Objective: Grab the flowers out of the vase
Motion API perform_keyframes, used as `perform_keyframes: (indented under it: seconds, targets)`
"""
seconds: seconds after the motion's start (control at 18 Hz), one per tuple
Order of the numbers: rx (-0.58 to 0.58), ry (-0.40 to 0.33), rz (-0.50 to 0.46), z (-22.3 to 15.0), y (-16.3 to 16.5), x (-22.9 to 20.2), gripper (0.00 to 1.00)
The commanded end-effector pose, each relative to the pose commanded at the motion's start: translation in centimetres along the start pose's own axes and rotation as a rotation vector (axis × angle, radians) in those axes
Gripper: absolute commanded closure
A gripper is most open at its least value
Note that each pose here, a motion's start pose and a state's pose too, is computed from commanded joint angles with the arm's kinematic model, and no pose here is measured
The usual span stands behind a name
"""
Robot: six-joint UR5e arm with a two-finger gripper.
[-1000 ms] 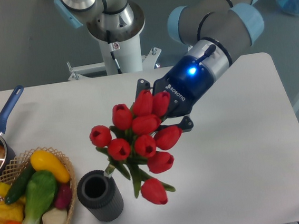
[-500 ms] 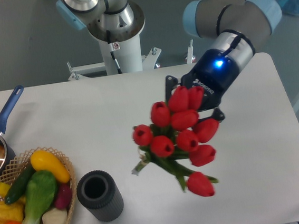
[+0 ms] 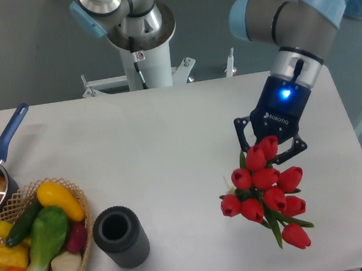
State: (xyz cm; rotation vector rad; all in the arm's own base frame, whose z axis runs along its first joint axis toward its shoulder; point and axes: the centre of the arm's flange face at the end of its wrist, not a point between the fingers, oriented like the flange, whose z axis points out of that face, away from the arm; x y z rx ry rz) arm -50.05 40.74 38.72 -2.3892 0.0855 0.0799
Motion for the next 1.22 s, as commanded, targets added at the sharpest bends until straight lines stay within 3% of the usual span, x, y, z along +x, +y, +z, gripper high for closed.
perform_keyframes:
  seconds: [0.44, 1.11, 1.22]
  targets:
    - [-0.143, -0.079, 0.147, -0.8, -0.5, -1.1, 0.95]
    - [-0.483, -0.076, 0.194, -1.4, -3.4, 0.7, 0.92]
    - [-0.499, -0.077, 0.199, -1.1, -3.4, 1.0, 0.93]
